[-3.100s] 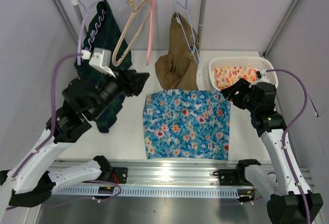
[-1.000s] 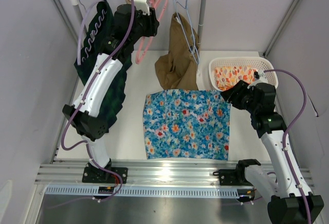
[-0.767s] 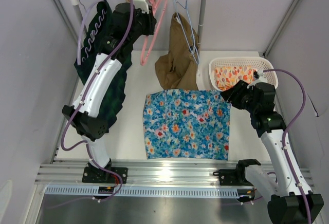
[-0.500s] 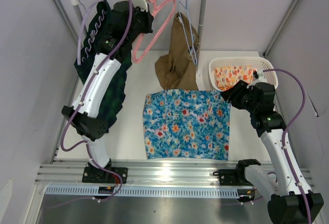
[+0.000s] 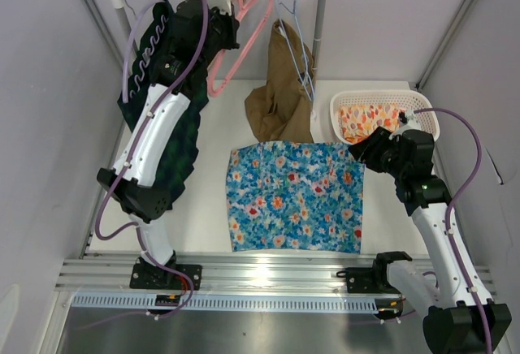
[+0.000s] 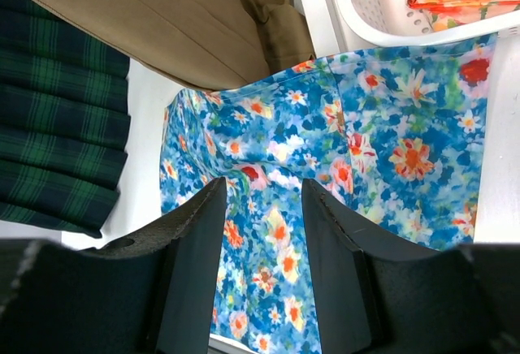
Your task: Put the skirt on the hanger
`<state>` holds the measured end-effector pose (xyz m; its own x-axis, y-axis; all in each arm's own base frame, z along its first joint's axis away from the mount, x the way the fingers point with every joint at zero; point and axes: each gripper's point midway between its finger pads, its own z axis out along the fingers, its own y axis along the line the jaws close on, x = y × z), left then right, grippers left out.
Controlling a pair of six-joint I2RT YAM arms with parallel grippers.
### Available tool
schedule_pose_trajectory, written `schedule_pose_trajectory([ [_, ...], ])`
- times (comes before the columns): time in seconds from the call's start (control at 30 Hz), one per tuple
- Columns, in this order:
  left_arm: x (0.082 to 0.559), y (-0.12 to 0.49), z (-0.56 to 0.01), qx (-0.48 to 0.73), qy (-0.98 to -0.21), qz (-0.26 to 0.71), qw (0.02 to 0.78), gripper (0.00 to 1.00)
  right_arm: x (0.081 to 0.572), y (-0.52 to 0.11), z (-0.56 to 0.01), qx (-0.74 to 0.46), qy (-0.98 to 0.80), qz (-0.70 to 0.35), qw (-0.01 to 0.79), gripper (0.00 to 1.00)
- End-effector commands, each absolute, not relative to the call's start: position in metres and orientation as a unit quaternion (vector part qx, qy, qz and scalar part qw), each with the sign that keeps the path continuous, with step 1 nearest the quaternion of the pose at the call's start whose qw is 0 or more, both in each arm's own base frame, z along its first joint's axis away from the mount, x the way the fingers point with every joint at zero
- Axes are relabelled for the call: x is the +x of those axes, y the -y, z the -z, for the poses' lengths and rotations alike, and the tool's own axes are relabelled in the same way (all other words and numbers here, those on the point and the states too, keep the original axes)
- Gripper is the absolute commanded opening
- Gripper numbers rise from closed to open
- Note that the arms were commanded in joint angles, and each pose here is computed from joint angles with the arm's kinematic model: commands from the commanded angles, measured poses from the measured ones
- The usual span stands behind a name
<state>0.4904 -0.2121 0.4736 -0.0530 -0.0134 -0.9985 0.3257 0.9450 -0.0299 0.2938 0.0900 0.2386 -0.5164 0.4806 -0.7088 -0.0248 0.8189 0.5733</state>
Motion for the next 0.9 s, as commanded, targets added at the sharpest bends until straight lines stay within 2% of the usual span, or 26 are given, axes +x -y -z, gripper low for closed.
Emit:
schedule_pose_trajectory([
  [0.0,0.477,0.198,-0.526,0.087,-0.669,0.109,0.73,0.0,0.301,-0.092,-0.268,0.116,-0.808,-0.276,0.507,0.48],
  [0.53,0.427,0.196,-0.525,0.095,-0.683,0.089,0.719,0.0,0.297,-0.095,-0.273,0.109,-0.807,-0.283,0.507,0.47],
  [0.87,0.386,0.199,-0.498,0.117,-0.713,0.095,0.684,0.0,0.29,-0.094,-0.277,0.105,-0.809,-0.281,0.505,0.47],
])
